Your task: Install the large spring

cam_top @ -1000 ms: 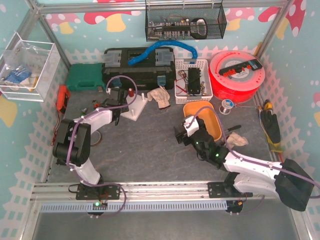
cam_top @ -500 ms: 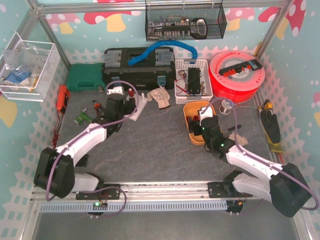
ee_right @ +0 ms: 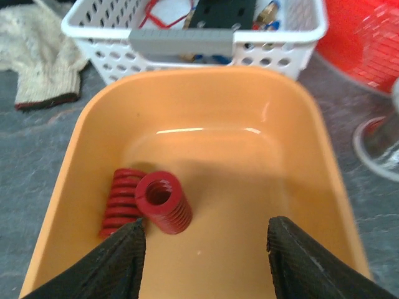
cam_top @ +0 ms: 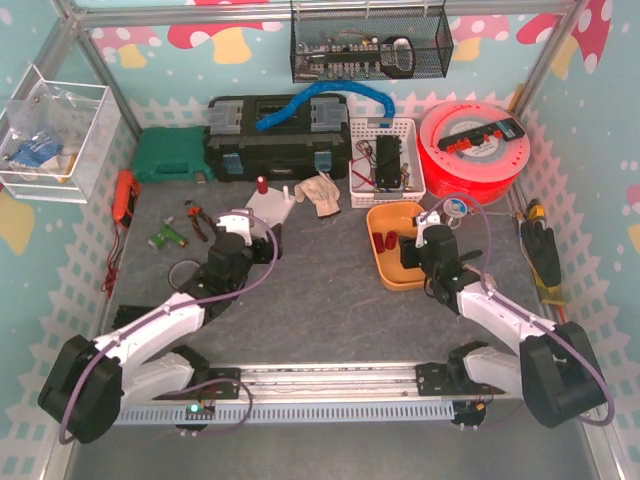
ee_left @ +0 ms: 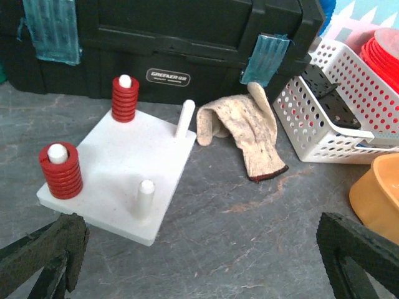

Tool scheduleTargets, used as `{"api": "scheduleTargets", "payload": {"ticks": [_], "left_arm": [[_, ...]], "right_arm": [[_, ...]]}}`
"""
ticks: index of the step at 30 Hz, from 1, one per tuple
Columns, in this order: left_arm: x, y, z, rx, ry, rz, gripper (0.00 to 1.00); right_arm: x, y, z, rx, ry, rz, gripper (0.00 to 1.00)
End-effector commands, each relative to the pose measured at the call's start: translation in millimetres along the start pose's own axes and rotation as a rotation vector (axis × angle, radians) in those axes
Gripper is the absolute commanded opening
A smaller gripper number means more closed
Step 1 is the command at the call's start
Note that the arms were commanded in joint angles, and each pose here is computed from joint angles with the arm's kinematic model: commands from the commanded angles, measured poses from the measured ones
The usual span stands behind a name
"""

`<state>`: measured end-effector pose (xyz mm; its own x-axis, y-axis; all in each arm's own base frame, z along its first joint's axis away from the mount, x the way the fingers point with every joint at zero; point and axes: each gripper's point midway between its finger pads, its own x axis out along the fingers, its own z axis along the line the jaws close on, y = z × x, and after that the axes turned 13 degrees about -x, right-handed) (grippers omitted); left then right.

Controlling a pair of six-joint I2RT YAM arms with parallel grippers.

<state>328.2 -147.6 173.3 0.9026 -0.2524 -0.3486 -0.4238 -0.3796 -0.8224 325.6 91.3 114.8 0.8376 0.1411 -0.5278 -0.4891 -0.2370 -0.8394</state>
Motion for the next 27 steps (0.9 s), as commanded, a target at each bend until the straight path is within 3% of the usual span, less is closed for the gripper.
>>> {"api": "scheduleTargets", "payload": {"ticks": [1, 10, 19, 27], "left_arm": [[-11, -14, -1, 0.016, 0.020, -0.107, 0.99], [-17, -16, -15, 0.024, 0.083, -0.105, 0.99], [-21, -17, -18, 0.028, 0.093, -0.111, 0.99], [-22, -19, -14, 0.029, 0.071, -0.128, 0.99]], "right_arm": [[8, 7, 18, 0.007, -0.108, 0.005, 0.55], [46, 22, 26, 0.007, -0.128, 0.070, 0.53], [60, 17, 19, 0.044, -0.074, 0.031, 0.57], [76, 21, 25, 0.038, -0.099, 0.051, 0.53]]}}
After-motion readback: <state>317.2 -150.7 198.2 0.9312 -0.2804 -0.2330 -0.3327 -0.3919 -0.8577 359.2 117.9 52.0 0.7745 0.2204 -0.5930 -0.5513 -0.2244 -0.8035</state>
